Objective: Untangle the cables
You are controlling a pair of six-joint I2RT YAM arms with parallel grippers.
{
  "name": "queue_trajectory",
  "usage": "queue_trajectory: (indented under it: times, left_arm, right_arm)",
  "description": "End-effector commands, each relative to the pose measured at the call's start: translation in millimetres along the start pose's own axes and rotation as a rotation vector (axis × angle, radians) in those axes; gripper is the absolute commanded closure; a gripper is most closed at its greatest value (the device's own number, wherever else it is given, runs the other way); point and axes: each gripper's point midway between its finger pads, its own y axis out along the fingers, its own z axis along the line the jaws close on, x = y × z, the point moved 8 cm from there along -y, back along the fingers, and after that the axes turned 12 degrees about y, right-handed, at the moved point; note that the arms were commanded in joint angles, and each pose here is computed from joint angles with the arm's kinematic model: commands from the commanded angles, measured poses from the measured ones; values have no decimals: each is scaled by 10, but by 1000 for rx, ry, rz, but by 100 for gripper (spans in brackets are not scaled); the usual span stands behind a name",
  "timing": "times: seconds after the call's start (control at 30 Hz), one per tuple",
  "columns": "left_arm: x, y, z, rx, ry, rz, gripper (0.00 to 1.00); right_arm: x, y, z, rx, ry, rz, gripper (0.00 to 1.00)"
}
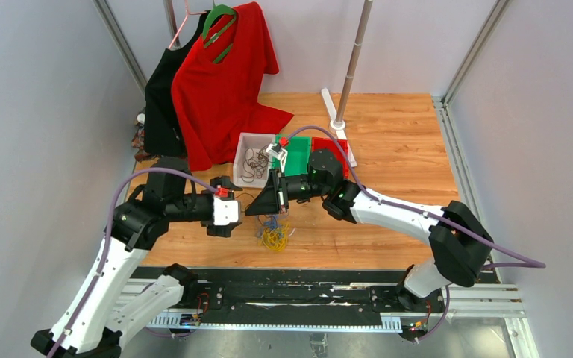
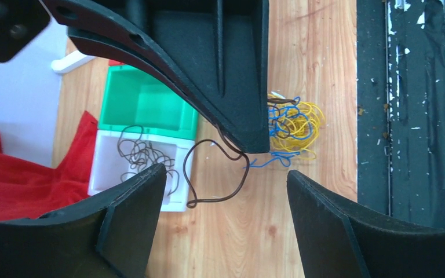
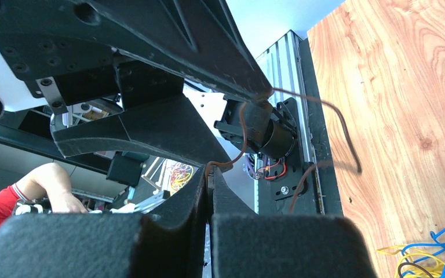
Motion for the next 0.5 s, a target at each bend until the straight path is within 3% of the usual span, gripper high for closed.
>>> queue_trajectory:
  times: [0.0,0.1,0.27,0.3,0.37,0.4,0.47]
  left_arm:
    - [4,67,-41,-21,-32,-37,20]
    - [-32,135,-38,-49,-43,-23,21]
    - [-80,202,6,-71,-71,-3,31]
    - [-81,204,17,-66,-71,-1,37]
    - [-72,186,56,-38,-74,11,59]
    - [-60,165,80,-24,-72,20,76]
    - [-39,117,124,5,-80,43,96]
  right_arm:
    - [50,86,162,72,-60,8,99]
    - [35,115,177,84,-61,13,99]
    - [14,132,167,82,-58,12,99]
    - [12,129,157,79,-58,10,99]
    - [1,124,129,70,-53,7,100]
    - [-8,119,109,65,-52,5,99]
    - [-24,93,65,50,-52,-5,98]
